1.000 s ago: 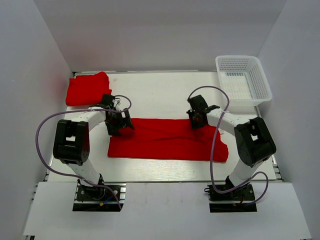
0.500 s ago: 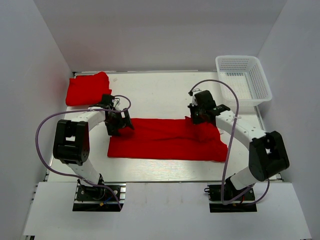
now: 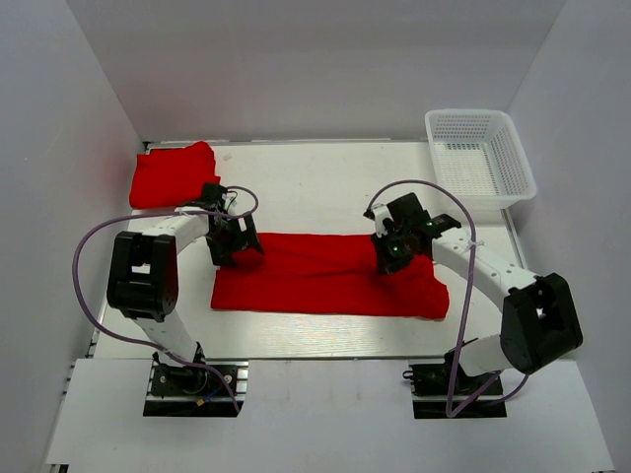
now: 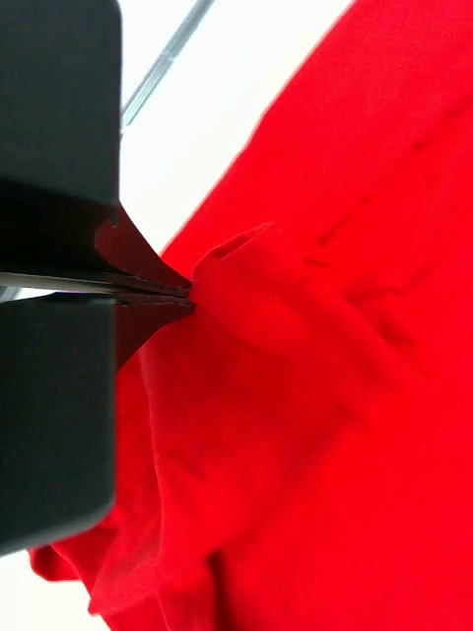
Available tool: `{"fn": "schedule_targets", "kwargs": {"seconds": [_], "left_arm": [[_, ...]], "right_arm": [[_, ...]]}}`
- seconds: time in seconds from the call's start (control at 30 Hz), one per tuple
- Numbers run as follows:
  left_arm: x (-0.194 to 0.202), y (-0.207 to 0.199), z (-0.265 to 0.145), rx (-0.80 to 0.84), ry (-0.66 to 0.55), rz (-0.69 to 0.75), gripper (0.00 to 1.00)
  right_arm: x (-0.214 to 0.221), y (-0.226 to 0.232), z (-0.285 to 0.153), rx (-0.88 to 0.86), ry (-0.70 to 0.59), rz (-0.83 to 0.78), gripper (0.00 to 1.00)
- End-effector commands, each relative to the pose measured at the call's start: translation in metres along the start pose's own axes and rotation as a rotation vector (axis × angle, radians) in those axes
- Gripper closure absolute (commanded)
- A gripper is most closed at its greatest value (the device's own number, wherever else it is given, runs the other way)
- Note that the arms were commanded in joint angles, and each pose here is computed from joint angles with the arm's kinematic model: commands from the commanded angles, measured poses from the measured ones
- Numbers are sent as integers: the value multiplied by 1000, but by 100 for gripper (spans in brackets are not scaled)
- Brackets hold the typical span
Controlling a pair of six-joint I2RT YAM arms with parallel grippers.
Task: Fold and stack the t-shirts
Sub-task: Fold the other side of the tshirt into a rectangle
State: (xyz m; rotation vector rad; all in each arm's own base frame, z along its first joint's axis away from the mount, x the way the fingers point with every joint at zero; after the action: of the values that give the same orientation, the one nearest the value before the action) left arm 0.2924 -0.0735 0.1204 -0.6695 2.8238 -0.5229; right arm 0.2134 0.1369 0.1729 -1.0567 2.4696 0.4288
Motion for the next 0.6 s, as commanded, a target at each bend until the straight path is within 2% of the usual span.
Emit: {"fn": "schedule_targets", "kwargs": {"seconds": [0.0, 0.1, 0.2, 0.4, 0.57], "left_arm": [[-9, 4, 2, -42, -46, 5, 0], [-10, 3, 5, -42, -46, -5, 0], [-10, 4, 5, -49, -51, -5, 0], [-10, 5, 7, -55, -44, -7, 0], [-10, 6, 7, -62, -50, -7, 0]], "right_arm": [[4, 12, -17, -78, 46, -38, 100], [6, 15, -23, -69, 109, -2, 100], [0, 17, -34, -69, 126, -4, 100], [-17, 12, -64, 43, 168, -11, 100], [-13, 16, -69, 35, 213, 16, 100]]}}
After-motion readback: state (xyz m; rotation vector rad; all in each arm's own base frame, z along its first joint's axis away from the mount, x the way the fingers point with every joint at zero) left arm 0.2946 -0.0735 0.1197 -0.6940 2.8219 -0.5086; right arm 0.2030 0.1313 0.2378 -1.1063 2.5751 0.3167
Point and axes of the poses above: each gripper's point midway between its finger pads, its own z axis out along the fingers, its own y axis along the line the jaws close on, x = y × z, the point moved 10 cm from there along -z, back along the fingers, and after that the axes turned 12 degrees about -z, right-handed, at the moved point
